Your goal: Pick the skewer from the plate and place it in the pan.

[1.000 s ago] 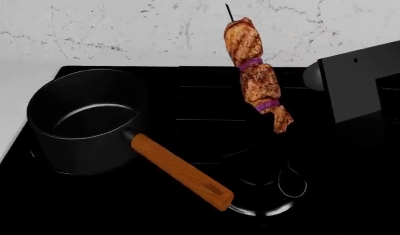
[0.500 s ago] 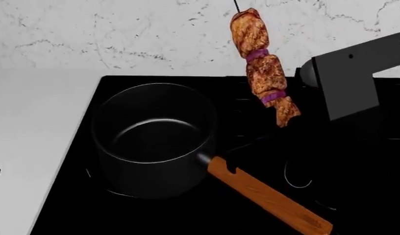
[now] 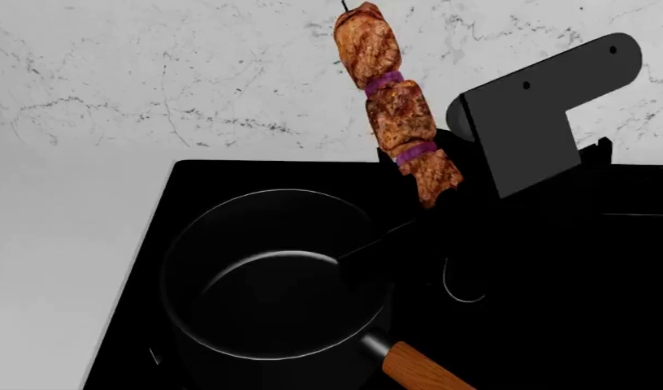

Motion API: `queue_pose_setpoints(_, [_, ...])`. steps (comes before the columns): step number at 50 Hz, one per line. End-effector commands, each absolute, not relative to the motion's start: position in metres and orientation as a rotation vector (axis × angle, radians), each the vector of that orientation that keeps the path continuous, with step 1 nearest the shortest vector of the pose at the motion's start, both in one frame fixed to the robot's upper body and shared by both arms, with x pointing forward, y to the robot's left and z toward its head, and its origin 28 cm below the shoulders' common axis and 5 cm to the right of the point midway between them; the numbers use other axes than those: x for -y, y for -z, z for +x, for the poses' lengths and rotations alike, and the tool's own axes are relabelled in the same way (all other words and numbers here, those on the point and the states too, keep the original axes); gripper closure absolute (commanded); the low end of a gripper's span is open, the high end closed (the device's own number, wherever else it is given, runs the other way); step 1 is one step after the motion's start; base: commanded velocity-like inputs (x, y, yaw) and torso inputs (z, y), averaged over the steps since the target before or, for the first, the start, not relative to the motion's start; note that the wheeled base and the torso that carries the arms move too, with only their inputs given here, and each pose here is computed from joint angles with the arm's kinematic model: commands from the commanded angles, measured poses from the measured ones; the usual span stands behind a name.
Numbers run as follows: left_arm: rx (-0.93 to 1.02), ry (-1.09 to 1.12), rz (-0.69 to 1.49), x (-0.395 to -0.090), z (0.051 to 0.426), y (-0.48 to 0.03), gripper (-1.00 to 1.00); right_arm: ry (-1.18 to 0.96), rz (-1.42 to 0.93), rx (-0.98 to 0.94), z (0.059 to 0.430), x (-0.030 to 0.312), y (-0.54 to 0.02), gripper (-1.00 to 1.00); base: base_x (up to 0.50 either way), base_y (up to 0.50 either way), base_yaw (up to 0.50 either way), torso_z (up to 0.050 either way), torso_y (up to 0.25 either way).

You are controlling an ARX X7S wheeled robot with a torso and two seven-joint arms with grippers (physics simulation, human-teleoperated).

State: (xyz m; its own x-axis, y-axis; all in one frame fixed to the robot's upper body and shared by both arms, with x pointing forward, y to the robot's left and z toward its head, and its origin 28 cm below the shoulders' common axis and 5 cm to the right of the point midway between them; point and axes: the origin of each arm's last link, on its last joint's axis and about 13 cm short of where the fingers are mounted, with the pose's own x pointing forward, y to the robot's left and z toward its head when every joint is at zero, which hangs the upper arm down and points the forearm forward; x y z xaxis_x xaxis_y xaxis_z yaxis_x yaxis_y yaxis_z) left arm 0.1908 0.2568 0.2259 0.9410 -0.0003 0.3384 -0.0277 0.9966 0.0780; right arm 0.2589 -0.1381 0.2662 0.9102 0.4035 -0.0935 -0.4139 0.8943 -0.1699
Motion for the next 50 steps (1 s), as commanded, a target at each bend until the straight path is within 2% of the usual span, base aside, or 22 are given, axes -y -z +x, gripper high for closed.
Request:
queue_pose_setpoints(1, [0.349, -0.015, 0.079, -0.257, 0.191, -0.228, -1.00, -0.516, -0.253, -0.031, 0.261, 0.120, -0.272, 1.00, 0.00, 0.00, 0.00, 0.000, 0.000])
queue_pose_setpoints(20, [0.342, -0.032, 0.078, -0.258, 0.189, -0.223, -1.00, -0.682, -0.236, -0.033, 0.277, 0.082, -0.256, 1.00, 0.00, 0.00, 0.00, 0.000, 0.000])
queue_pose_setpoints(27, [0.340, -0.036, 0.075, -0.259, 0.187, -0.223, -1.00, -0.679, -0.368, -0.105, 0.280, 0.100, -0.258, 1.00, 0.00, 0.00, 0.00, 0.000, 0.000])
queue_pose_setpoints(34, [0.350, -0.027, 0.063, -0.255, 0.188, -0.224, -1.00, -0.657, -0.455, -0.307, 0.282, 0.124, -0.276, 1.00, 0.00, 0.00, 0.00, 0.000, 0.001])
queue_pose_setpoints(41, [0.357, -0.026, 0.054, -0.253, 0.195, -0.223, -1.00, -0.643, -0.552, -0.331, 0.284, 0.133, -0.295, 1.00, 0.00, 0.00, 0.00, 0.000, 0.000])
queue_pose_setpoints(50, [0.369, -0.025, 0.033, -0.251, 0.198, -0.221, -1.00, -0.600, -0.828, -0.351, 0.280, 0.137, -0.304, 1.00, 0.00, 0.00, 0.00, 0.000, 0.000])
